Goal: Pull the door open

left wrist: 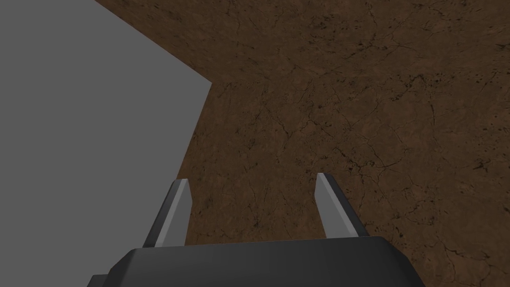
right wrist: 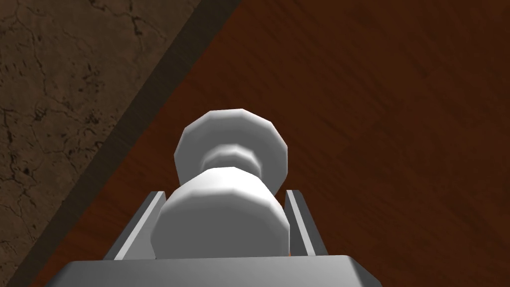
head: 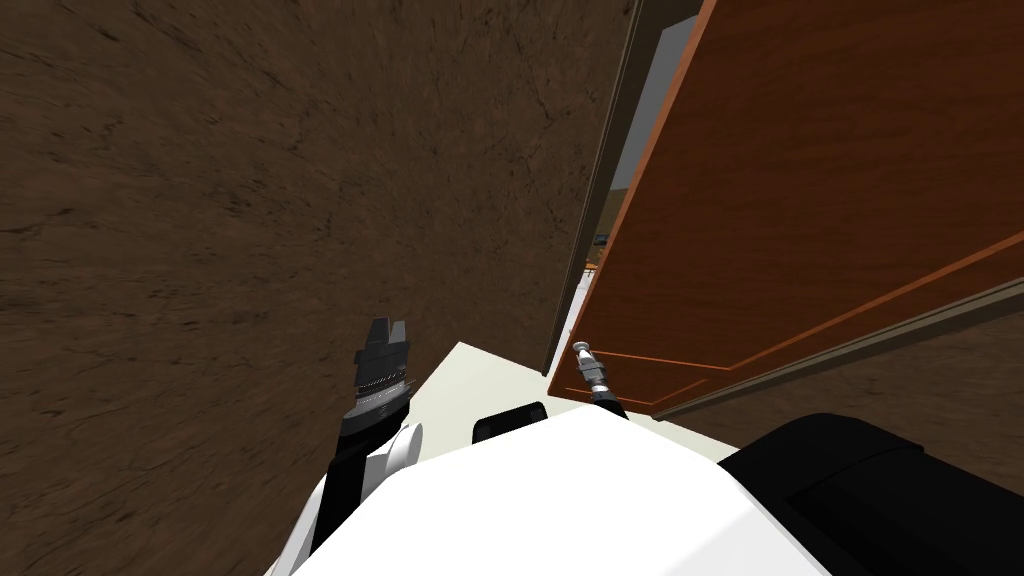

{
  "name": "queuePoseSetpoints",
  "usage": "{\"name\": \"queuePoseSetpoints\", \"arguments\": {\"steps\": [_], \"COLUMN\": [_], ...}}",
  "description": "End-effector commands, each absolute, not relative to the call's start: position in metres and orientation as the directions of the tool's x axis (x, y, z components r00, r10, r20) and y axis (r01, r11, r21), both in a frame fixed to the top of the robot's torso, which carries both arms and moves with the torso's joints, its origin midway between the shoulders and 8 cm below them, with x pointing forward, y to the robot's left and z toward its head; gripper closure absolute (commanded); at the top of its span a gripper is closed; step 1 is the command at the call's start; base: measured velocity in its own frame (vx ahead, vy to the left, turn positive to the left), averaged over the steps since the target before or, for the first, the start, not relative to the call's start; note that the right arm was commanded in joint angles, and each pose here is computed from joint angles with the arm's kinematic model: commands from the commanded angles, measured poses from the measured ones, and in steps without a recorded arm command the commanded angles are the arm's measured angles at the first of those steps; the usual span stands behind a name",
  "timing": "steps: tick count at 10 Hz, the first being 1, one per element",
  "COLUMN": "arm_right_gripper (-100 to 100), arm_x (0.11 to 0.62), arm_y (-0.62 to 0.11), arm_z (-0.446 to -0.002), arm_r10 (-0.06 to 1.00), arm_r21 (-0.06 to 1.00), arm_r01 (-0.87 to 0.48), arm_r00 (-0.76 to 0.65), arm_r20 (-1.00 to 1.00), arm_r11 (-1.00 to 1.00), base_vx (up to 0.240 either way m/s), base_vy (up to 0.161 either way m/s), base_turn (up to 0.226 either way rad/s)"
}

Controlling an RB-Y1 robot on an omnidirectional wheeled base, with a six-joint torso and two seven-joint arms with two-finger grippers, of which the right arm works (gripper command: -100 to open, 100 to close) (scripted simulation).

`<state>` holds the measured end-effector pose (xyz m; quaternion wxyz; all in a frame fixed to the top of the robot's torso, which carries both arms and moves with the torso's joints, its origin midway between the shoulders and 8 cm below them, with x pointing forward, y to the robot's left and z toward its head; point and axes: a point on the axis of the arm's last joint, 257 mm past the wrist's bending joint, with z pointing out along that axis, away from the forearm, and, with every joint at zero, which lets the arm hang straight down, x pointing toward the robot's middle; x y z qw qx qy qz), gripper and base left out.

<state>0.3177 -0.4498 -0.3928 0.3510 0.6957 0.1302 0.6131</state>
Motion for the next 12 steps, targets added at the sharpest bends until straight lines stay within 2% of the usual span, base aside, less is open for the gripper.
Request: {"name": "queuePoseSetpoints", "arguments": {"steps": [1,12], "arm_right_gripper": [100,100], "arm_x": [0.3185,0.3182], "arm_y": [-0.4501,-0.4524], "arm_z": [-0.3906,-0.3911], "arm_r10": [0.591,0.341], "arm_r21": [0.625,0.36], "arm_r01": [-0.26,-0.312], "arm_r00": [0.202,0.118], "arm_r20": [0.781,0.933], "arm_r11": [-0.736,-0.879], "base_vx": [-0.016,-0.025], "base_vy": [0.0,-0.001], "base_turn": [0.015,0.022]}}
